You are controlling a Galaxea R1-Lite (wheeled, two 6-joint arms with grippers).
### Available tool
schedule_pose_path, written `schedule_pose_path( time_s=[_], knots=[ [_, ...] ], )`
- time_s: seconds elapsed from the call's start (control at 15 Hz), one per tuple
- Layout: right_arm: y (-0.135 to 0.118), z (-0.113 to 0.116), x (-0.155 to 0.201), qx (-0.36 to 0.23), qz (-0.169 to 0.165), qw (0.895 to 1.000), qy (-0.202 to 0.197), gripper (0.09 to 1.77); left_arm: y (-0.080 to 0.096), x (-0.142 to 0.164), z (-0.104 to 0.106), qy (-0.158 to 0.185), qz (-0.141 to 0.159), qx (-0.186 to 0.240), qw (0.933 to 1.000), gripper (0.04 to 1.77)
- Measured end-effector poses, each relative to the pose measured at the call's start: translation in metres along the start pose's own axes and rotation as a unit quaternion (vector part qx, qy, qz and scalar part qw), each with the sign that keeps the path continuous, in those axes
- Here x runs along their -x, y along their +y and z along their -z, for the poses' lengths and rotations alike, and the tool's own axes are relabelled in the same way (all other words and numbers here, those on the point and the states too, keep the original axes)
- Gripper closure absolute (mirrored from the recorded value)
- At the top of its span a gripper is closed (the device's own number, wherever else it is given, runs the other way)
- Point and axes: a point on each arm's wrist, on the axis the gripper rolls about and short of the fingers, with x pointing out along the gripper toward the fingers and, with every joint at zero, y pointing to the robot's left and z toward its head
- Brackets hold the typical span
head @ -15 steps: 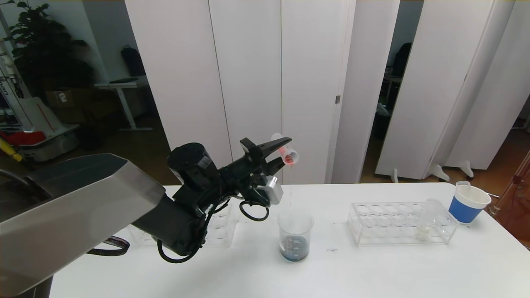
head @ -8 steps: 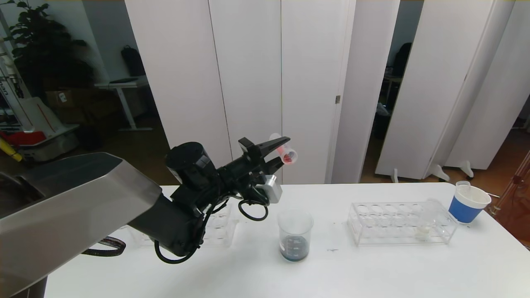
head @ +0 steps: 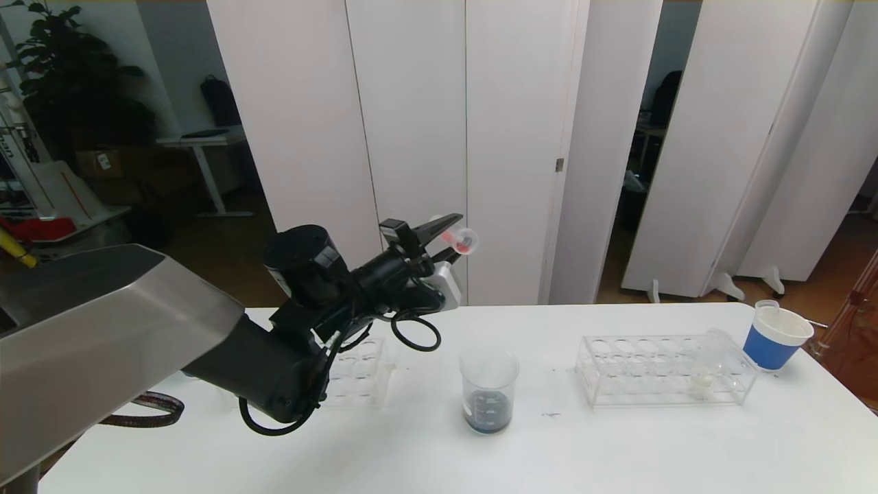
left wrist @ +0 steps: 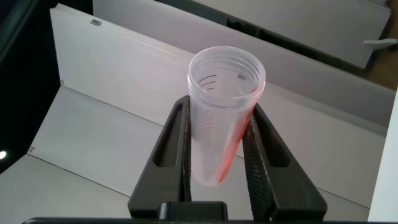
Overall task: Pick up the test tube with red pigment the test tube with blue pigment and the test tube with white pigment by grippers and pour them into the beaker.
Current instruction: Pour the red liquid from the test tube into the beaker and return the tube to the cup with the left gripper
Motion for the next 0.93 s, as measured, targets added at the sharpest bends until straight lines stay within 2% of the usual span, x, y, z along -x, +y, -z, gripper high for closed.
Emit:
schedule_pose_path(
  time_s=[0.07,0.27,0.47,0.6,0.73,0.93],
  knots=[
    [0.000,0.000,0.000,0.000,0.000,1.000,0.000,0.11,0.001,0.001,0.000,0.020,0.005,0.021,0.9996,1.24],
    [0.000,0.000,0.000,0.000,0.000,1.000,0.000,0.11,0.007,0.002,-0.003,0.049,0.014,0.075,0.9959,1.24],
    [0.000,0.000,0.000,0.000,0.000,1.000,0.000,0.11,0.013,0.002,-0.005,0.113,-0.007,0.130,0.9850,1.24],
    [0.000,0.000,0.000,0.000,0.000,1.000,0.000,0.11,0.016,0.003,-0.007,0.161,-0.020,0.168,0.9724,1.24],
    [0.000,0.000,0.000,0.000,0.000,1.000,0.000,0.11,0.020,0.005,-0.008,0.198,-0.035,0.211,0.9565,1.24],
    [0.000,0.000,0.000,0.000,0.000,1.000,0.000,0.11,0.024,0.009,-0.009,0.259,-0.059,0.271,0.9252,1.24]
  ],
)
